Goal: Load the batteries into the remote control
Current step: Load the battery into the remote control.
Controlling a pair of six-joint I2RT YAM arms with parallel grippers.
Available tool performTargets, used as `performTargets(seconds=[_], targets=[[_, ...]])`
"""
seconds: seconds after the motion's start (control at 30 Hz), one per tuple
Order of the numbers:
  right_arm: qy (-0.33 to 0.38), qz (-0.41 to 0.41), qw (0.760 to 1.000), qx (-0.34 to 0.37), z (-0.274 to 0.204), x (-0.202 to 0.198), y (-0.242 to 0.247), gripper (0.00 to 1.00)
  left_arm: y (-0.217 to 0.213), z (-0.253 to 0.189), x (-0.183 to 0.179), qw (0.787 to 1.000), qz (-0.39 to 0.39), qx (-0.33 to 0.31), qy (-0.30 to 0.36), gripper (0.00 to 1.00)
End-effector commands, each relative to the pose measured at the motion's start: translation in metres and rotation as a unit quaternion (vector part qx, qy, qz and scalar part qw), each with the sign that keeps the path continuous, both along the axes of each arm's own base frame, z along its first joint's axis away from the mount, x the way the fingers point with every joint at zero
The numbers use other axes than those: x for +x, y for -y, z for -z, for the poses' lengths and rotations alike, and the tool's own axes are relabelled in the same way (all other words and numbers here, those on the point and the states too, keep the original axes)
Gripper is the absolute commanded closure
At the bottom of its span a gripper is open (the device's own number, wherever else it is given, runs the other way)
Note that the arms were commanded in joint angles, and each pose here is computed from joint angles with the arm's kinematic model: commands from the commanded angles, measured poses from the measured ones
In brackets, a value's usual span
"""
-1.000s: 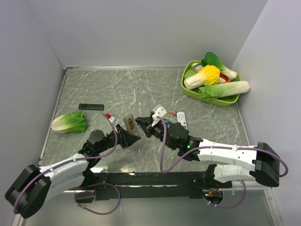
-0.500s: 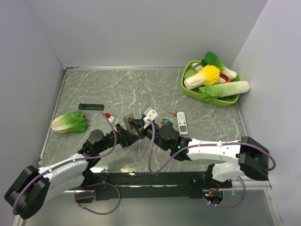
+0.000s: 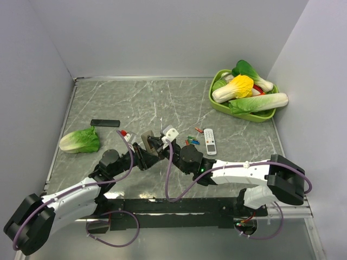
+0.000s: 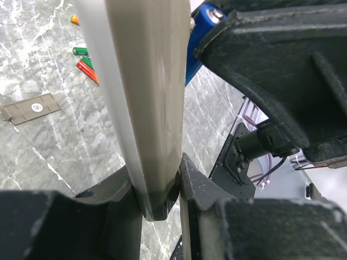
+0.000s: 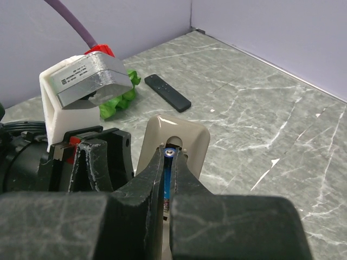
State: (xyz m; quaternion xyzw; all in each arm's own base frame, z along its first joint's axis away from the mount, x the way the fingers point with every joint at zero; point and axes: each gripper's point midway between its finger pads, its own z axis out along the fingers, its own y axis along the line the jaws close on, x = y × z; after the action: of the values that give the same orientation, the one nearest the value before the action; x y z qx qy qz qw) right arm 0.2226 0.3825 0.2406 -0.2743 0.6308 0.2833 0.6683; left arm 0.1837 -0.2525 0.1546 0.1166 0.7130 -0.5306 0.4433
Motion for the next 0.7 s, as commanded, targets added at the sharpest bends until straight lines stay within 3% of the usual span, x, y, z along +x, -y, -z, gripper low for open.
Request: performTargets(seconds=[0.0,0.5,0.67], targets=[[0.016,0.018,1.0,0.007,-0.009,0.004,0.0,1.0,0.003,-0.032,0.004,0.998,0.001,-0.023,0.05,0.99],[-0.038,0.01,0.998,-0.04,0.037,-0.001,-0.012,1.0,-0.005,-0.044,0.006,0.997,-0.021,-0.022,0.077,0.99],[-0.06,0.04,0.997,-0.033,0.048,0.004,-0.005,0.93,-0.011,-0.056,0.007,0.994,-0.036,-0.034,0.097,0.99]])
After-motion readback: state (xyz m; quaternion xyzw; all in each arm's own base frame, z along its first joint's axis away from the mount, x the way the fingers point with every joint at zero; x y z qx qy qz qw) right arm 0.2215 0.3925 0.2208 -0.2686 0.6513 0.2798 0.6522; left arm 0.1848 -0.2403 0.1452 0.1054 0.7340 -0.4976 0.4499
